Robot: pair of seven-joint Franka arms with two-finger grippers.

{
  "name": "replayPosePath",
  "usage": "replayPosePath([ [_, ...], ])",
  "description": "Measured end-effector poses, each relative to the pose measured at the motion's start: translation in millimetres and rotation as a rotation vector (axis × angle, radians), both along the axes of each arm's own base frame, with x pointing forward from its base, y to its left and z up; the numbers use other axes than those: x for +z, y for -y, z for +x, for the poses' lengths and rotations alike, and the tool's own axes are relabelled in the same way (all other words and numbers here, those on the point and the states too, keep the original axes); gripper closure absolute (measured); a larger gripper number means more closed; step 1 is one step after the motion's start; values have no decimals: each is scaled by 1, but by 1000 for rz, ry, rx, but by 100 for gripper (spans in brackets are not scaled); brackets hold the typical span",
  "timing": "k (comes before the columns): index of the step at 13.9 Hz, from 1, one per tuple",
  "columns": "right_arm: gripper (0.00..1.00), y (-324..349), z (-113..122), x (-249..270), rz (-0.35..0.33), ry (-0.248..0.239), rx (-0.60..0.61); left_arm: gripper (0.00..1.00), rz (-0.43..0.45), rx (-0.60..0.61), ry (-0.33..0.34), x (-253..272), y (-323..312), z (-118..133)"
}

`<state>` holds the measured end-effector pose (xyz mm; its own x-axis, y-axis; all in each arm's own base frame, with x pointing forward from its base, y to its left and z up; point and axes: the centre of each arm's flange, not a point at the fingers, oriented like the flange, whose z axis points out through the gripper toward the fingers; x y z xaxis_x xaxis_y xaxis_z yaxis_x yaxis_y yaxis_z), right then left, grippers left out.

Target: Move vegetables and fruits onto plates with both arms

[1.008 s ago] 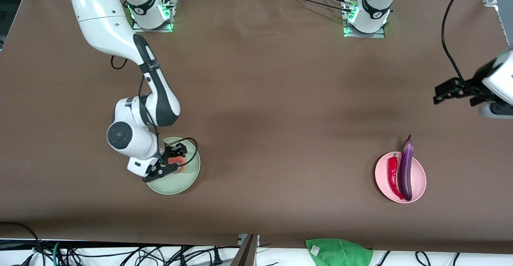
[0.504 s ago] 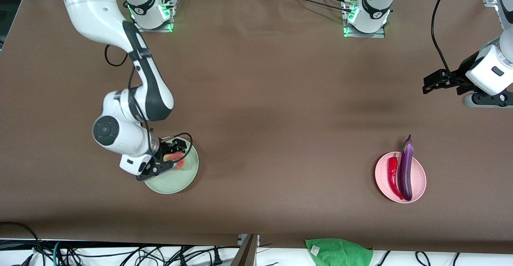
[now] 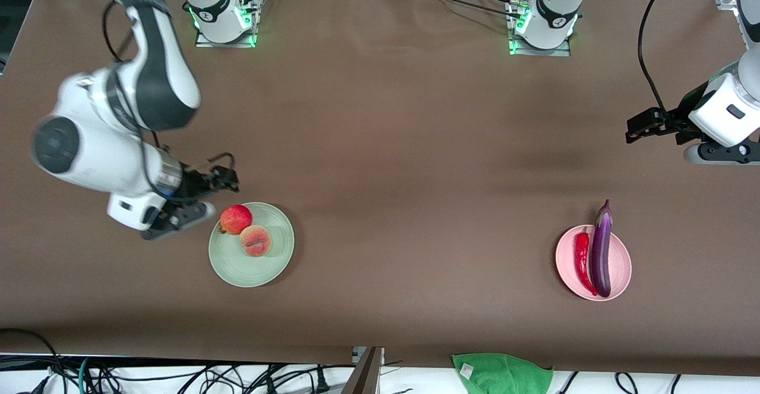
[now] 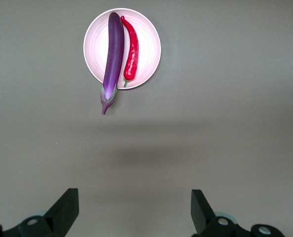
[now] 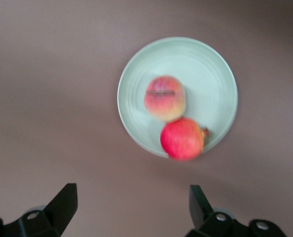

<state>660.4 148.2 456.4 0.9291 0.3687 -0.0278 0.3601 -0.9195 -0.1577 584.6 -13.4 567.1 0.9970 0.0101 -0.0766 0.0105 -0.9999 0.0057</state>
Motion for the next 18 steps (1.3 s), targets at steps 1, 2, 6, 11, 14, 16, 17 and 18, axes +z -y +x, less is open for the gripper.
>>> replayPosePath([
  [1, 0, 9, -8, 16, -3, 1, -6, 0, 0, 0, 1, 0, 0, 0],
  [2, 0, 18, -16, 30, -19, 5, -6, 0, 0, 0, 2, 1, 0, 0],
  [6, 0, 28, -62, 61, -106, -7, -74, 0, 0, 8, 9, 2, -4, 3],
  [11, 0, 48, -87, 82, -168, -1, -98, 0, 0, 25, 10, 0, -14, 8],
  [14, 0, 55, -92, 95, -174, 14, -82, 0, -1, 23, 11, 1, -13, 8],
  [16, 0, 57, -91, 100, -171, 26, -78, 0, -1, 23, 20, 5, -13, 9],
  [17, 0, 60, -89, 102, -170, 29, -85, 0, -1, 23, 23, 6, -13, 9],
  [18, 0, 65, -86, 104, -170, 33, -94, 0, -1, 22, 25, 7, -13, 10],
])
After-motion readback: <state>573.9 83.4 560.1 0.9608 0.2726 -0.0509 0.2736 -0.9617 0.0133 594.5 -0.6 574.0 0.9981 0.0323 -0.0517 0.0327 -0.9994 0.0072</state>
